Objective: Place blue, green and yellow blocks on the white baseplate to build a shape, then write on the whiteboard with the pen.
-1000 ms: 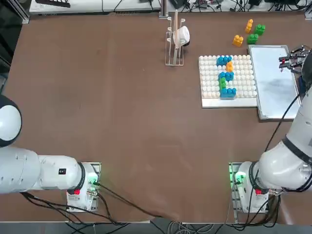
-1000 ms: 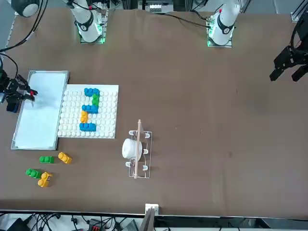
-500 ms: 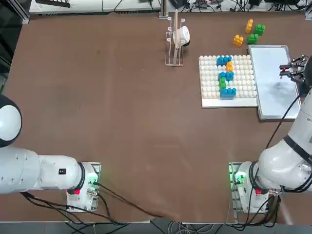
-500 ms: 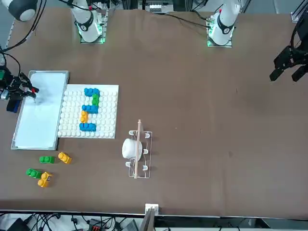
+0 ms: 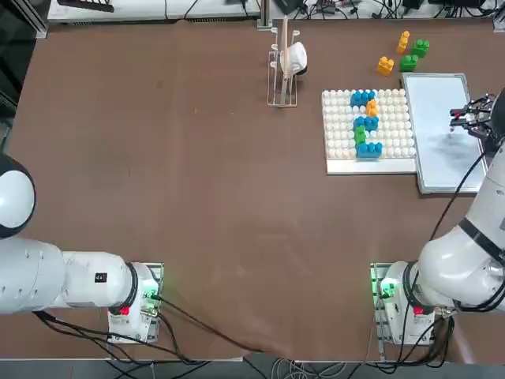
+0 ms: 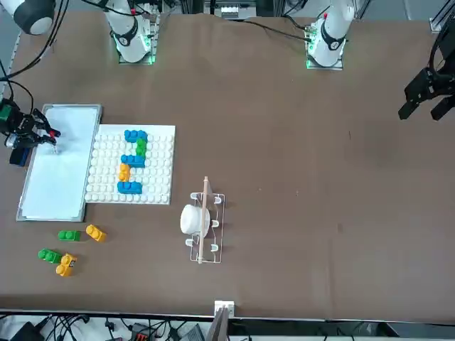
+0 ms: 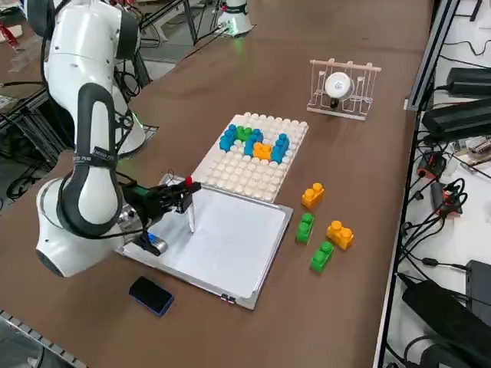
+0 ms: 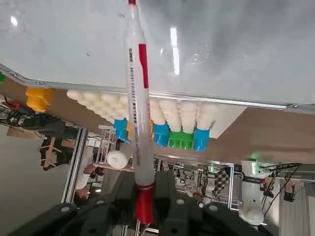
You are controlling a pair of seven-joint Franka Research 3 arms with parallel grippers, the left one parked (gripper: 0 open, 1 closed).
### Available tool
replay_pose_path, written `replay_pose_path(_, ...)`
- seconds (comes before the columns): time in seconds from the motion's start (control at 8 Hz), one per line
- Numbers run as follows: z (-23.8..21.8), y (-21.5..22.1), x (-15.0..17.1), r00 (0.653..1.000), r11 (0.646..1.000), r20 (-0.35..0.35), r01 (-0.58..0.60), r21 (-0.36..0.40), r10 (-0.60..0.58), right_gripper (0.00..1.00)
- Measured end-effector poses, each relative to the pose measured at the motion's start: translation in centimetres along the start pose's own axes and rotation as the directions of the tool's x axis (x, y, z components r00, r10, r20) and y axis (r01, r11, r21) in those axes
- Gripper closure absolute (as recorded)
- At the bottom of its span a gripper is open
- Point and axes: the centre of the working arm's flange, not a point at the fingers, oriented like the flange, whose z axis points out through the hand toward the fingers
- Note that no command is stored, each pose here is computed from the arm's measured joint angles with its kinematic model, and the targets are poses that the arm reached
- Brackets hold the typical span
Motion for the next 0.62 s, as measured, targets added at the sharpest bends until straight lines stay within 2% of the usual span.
replay_pose_path(0.62,1.24,0.56,0.84,0.999,1.000,0.035,0.003,0.028,-0.004,0.81)
